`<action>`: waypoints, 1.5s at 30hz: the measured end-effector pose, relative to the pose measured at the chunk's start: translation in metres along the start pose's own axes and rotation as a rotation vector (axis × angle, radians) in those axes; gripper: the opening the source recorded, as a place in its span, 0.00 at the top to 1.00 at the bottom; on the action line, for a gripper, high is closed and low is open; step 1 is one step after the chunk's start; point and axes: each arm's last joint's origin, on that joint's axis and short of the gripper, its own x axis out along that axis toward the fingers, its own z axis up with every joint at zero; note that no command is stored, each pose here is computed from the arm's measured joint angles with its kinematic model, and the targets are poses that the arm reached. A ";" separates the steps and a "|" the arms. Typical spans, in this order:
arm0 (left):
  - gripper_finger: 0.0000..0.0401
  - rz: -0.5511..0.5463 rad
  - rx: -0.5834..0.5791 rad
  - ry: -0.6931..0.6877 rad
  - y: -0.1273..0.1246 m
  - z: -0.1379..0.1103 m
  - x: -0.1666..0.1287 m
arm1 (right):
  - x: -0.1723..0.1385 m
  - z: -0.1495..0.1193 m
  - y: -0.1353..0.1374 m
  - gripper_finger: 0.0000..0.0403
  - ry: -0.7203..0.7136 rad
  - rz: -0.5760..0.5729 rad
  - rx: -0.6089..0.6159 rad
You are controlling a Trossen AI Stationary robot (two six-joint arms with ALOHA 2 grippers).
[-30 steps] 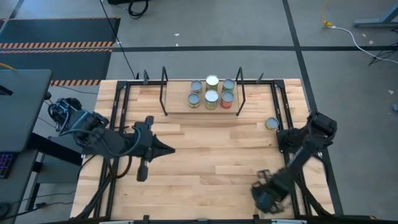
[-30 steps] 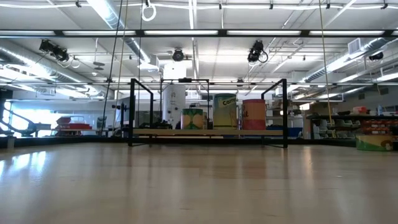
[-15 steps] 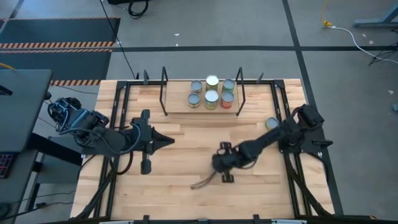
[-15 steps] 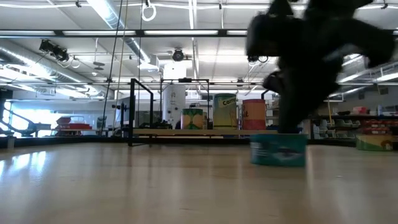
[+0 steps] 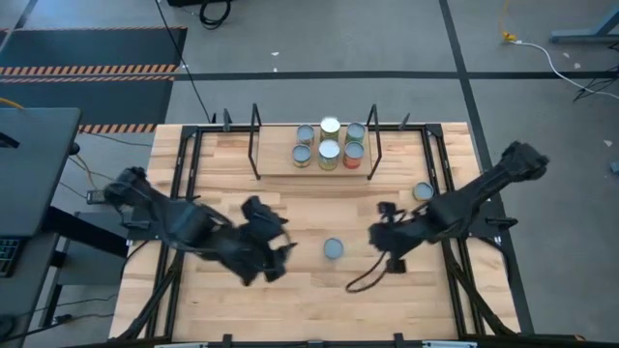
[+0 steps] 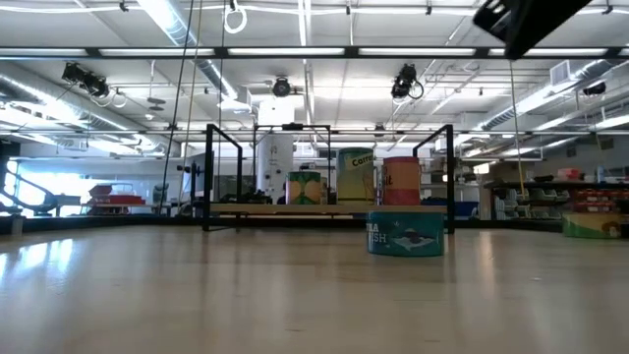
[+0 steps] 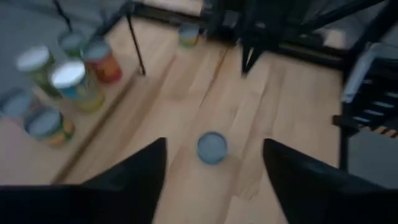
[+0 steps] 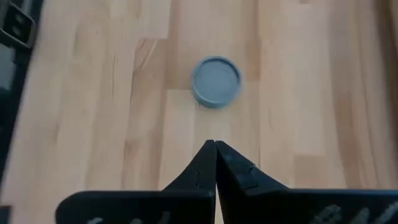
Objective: Pick and place cans onto a shelf
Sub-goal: Put the canned tuna on the shelf
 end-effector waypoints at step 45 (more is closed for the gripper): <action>0.13 -0.105 0.398 0.486 -0.024 -0.107 0.303 | -0.032 -0.056 -0.028 0.98 -0.035 0.091 0.168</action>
